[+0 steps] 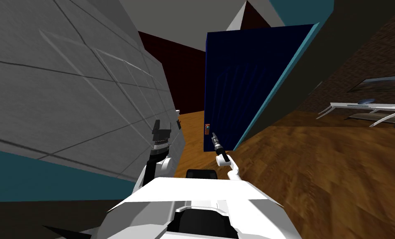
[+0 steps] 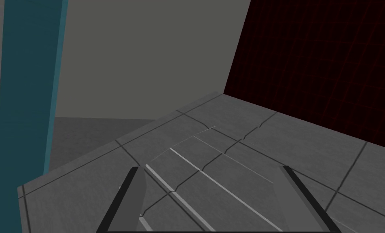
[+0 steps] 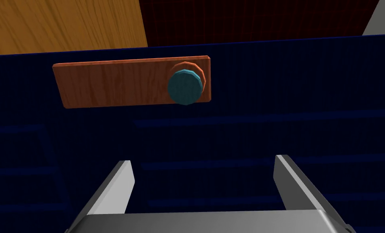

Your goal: Push the door open

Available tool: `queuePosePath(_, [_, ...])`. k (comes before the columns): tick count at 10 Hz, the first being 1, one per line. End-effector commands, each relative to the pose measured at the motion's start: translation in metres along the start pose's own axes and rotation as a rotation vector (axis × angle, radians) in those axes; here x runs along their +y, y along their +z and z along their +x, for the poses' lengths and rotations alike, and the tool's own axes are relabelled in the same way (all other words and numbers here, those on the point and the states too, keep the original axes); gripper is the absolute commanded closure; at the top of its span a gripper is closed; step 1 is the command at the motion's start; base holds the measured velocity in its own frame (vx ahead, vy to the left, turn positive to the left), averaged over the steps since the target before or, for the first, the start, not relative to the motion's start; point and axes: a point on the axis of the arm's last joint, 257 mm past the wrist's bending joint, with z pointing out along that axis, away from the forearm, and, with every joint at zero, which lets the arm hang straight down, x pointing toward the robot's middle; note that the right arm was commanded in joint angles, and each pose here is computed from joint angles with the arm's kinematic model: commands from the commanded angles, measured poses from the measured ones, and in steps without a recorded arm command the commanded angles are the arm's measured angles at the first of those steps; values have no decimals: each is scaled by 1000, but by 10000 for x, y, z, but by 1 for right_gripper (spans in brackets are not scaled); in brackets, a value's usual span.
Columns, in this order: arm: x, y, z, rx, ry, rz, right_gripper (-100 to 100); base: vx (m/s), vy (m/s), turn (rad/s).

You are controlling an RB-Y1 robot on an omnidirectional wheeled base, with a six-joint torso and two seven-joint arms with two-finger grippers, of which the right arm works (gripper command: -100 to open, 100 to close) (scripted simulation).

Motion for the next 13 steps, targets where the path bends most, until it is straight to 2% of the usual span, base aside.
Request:
queuePosePath(1, [2, 10, -22, -2, -5, -2, -100, 160, 26, 8])
queuePosePath(7, [6, 62, -75, -15, -7, -12, -100, 217, 24, 21])
queuePosePath(10, [10, 72, -68, -17, -3, -14, -100, 138, 12, 12])
queuePosePath(11, [10, 72, -68, -17, -3, -14, 100, -9, 0, -3])
queuePosePath(13, [10, 72, -68, -17, -3, -14, 100, -23, -2, 3])
